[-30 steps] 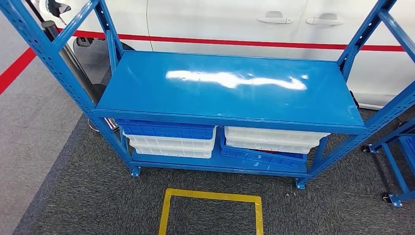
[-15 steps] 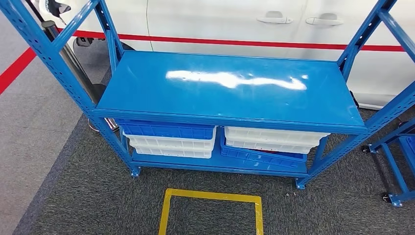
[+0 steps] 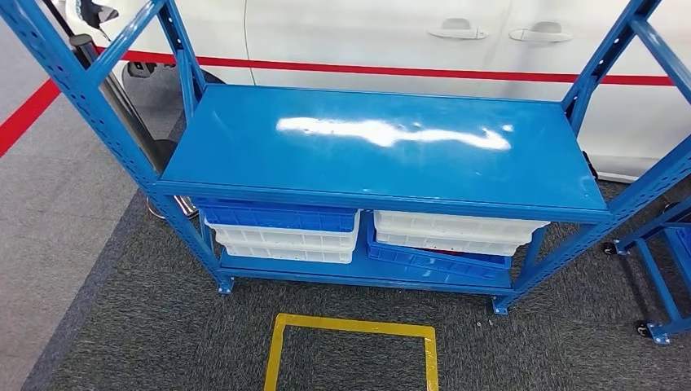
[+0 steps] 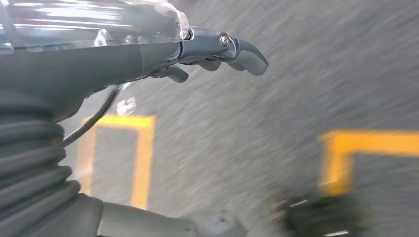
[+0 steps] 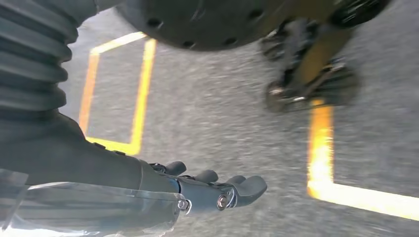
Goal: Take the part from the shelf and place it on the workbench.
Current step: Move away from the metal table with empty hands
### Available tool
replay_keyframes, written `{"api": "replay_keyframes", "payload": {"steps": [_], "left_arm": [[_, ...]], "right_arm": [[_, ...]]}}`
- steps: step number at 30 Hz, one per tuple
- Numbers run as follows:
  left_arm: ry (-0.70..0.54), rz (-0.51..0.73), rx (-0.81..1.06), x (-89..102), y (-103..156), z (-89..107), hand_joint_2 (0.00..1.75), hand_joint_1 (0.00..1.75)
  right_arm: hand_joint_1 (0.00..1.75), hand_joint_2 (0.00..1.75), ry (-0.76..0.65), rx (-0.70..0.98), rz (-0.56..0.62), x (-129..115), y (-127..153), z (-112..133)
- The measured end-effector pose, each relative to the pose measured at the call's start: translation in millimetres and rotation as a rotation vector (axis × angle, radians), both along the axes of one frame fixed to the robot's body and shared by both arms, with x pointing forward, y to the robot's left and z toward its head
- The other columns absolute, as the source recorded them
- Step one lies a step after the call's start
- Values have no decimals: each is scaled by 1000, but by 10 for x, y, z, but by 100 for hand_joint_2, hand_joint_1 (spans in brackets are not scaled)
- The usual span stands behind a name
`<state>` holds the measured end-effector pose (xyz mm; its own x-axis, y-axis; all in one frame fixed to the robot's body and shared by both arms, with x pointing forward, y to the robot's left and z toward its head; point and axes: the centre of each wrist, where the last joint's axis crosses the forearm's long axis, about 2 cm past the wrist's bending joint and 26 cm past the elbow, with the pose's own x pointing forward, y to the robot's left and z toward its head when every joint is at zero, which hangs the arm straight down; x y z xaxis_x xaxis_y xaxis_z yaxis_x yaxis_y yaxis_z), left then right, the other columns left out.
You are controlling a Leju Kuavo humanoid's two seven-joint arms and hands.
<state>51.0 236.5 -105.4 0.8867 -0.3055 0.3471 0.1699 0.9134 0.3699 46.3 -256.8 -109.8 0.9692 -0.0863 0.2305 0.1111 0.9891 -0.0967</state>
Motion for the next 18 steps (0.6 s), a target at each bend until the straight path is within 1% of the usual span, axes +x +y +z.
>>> {"api": "replay_keyframes", "payload": {"steps": [2,4,5,8,9,12,18], "left_arm": [[-107,-35,8,36,-35,12,0,0],[-159,-45,-16,112,-90,29,0,0],[-171,-46,-37,159,-126,39,0,0],[-187,-56,-103,288,-222,70,131,0],[-192,-60,-119,317,-243,78,175,0],[-177,-49,-119,340,-260,85,175,0],[-108,2,-106,232,-166,51,175,0]], "right_arm": [[0,0,-53,9,-20,6,50,4],[0,0,-76,19,-38,23,80,8],[0,44,-77,22,-44,31,85,10],[0,175,-58,19,-36,40,82,11],[0,175,-53,16,-28,39,73,10],[0,175,-45,0,0,15,26,4],[0,175,-36,-16,21,-48,-76,-9]]}}
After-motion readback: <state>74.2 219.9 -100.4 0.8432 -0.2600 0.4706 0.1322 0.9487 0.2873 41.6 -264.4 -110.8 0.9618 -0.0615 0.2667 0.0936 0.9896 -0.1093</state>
